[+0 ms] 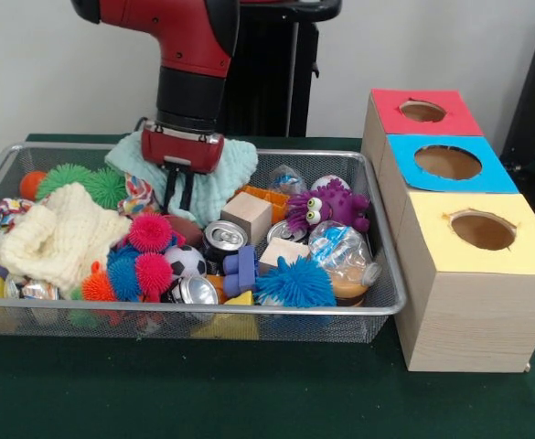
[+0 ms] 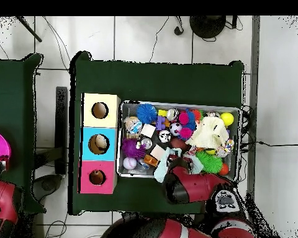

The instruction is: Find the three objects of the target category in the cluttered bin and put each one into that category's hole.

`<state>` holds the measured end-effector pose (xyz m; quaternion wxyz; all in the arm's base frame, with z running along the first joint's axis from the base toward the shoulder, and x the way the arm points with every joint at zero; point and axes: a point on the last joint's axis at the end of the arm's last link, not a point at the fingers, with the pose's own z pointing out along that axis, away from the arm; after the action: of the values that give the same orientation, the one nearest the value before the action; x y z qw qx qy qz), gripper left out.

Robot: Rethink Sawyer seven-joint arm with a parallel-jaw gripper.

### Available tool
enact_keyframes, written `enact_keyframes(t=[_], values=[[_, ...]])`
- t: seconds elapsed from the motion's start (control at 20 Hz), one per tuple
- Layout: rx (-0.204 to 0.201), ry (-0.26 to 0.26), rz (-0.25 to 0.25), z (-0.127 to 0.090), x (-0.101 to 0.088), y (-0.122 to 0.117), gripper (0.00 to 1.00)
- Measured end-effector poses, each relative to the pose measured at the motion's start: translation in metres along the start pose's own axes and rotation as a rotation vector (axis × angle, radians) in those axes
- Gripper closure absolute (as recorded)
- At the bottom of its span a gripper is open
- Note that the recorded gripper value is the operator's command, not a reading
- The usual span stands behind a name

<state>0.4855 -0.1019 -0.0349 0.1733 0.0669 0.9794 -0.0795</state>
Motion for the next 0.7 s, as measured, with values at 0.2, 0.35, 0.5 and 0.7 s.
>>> enact_keyframes(t=[0.2,0.35,0.5,0.7], values=[[0.013,0.007,-0.008,-0.001,0.003,-0.004,1.0],[0.015,0.01,-0.016,-0.004,0.003,0.0,1.0],[0.021,0.019,-0.015,-0.01,0.001,0.003,1.0],[0.04,0.044,-0.001,-0.023,-0.005,0.005,1.0]])
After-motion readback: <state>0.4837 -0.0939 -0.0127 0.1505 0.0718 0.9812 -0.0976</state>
